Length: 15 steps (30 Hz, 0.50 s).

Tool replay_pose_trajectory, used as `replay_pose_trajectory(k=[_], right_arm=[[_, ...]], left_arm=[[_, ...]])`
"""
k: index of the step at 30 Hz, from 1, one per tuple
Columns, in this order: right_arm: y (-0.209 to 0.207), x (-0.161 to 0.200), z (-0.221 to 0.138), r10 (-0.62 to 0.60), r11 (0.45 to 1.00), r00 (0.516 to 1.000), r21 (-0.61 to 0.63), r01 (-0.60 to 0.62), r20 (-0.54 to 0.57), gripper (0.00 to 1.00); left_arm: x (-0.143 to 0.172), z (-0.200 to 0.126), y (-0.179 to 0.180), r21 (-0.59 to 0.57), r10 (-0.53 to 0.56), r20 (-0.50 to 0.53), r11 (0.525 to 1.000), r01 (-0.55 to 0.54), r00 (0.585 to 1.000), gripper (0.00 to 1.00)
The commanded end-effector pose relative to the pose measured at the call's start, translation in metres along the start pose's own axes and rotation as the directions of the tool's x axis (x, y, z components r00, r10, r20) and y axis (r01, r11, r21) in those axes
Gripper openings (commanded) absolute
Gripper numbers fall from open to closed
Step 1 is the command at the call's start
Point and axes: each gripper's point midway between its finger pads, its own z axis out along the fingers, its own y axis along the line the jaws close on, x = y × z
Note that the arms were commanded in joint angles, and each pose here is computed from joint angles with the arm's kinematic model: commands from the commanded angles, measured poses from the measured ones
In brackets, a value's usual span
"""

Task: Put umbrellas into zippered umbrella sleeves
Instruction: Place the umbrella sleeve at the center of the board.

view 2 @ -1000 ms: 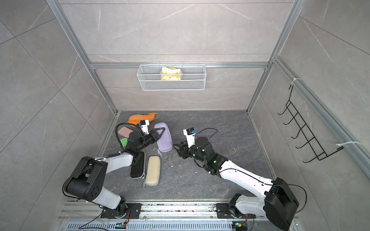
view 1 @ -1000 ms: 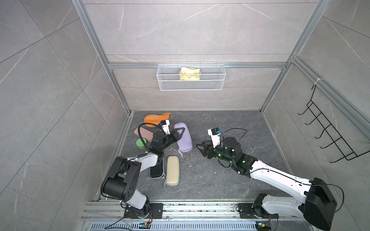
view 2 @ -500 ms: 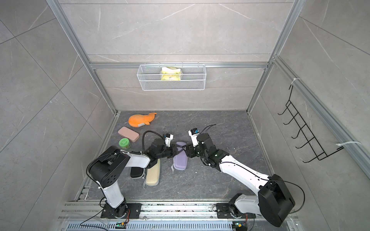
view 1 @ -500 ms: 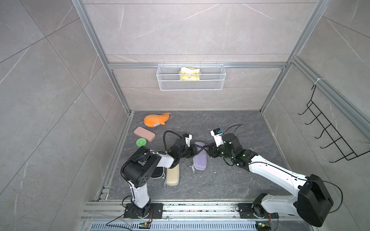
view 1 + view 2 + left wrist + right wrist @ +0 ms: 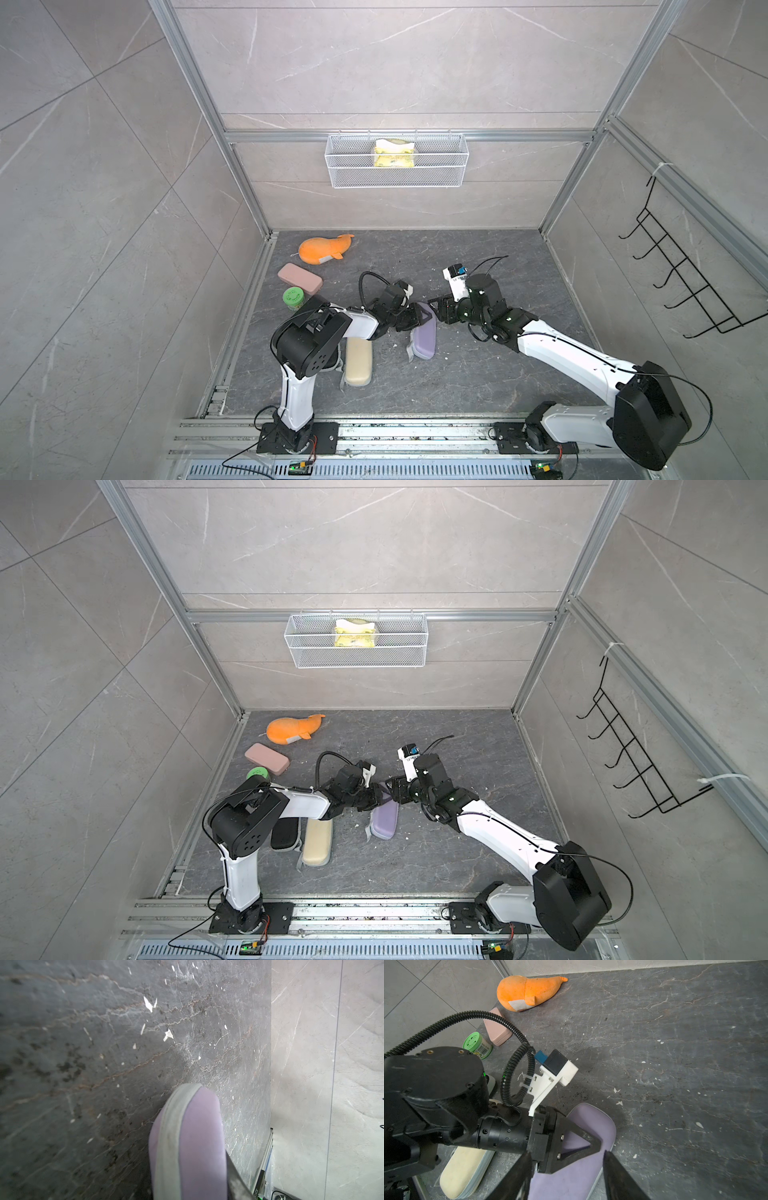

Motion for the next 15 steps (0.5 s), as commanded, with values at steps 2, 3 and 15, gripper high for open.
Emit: replay_pose_trajectory(k=[2,3,15], right_arm=[[-0.002,-0.010,-0.004,-0.010,1.000,0.999,0.015,0.010,0.039,0.56],[-0.002,-0.010,-0.004,-0.015,1.000,0.999,0.017,0.015,0.038,0.56],[-0.029,-0.042,-0.030,-0.107,0.989,0.989,0.116,0.095,0.101,0.57]], left_arm=[[0.007,-0.001,0.012,-0.085,0.015,-0.053,0.996,-0.019,0.998,0.54],[0.007,-0.005,0.018,-0.131,0.023,-0.058,0.991,-0.031,0.998,0.64],[-0.038,-0.112,-0.011,-0.369,0.270,0.062,0.901,-0.229,0.961,0.83]])
